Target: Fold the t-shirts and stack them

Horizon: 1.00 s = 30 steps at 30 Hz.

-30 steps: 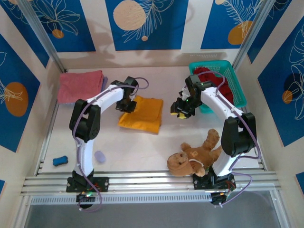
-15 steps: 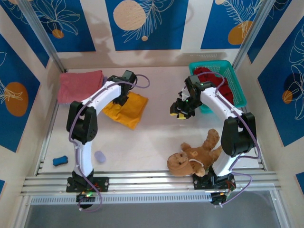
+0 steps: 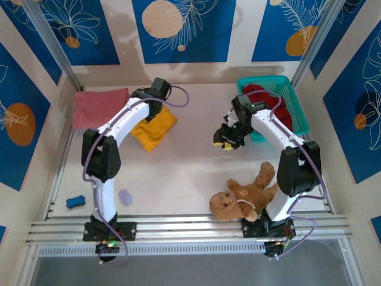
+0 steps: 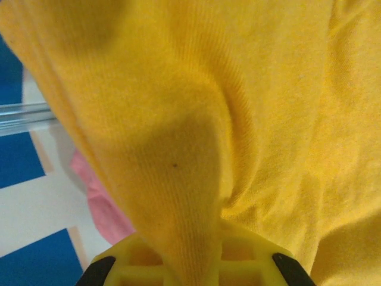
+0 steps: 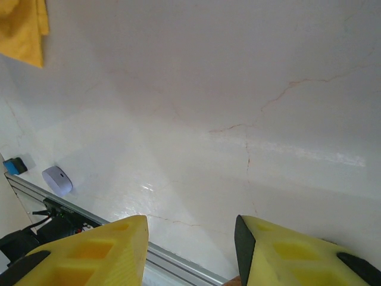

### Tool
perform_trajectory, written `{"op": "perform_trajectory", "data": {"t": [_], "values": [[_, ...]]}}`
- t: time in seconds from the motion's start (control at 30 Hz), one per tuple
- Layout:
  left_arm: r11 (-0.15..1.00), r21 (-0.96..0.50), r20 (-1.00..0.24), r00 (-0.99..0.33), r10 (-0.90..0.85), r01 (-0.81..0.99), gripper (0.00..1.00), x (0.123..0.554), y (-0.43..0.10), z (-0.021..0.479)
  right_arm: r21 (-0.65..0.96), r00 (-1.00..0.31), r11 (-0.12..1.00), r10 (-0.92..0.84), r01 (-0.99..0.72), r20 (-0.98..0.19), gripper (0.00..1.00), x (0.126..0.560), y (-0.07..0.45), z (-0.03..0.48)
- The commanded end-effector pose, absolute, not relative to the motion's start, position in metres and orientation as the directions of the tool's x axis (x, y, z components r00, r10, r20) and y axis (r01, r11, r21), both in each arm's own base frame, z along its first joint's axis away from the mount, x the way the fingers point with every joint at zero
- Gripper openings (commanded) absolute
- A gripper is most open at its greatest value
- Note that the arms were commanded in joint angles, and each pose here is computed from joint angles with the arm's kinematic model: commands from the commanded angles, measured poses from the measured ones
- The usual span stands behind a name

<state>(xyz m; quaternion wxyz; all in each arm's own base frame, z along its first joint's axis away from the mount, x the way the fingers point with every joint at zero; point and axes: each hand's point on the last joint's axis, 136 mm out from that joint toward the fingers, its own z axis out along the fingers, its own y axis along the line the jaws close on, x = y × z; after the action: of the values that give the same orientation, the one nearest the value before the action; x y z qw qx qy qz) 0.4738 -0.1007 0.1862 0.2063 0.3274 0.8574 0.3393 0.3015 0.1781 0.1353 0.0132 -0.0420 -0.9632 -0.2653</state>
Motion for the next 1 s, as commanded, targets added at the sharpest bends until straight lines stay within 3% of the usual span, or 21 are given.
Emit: {"op": "perform_trajectory", "data": {"t": [0.0,0.63,0.97], "values": [[0.537,0.769,-0.183,-0.686,0.705,0.346,0.00,0.481,-0.090,0.237,0.527,-0.998,0.848,0.056,0.053,0.010,0.45,0.303,0.182,0.154],[0.545,0.798,-0.257,-0.672,0.695,0.258,0.00,0.496,-0.075,0.314,0.537,-0.998,0.843,0.050,0.030,-0.023,0.46,0.309,0.181,0.164],[0.662,0.742,-0.417,-0.702,0.578,0.105,0.00,0.490,-0.045,0.347,0.538,-0.999,0.843,0.043,0.022,-0.027,0.47,0.313,0.180,0.168]]}}
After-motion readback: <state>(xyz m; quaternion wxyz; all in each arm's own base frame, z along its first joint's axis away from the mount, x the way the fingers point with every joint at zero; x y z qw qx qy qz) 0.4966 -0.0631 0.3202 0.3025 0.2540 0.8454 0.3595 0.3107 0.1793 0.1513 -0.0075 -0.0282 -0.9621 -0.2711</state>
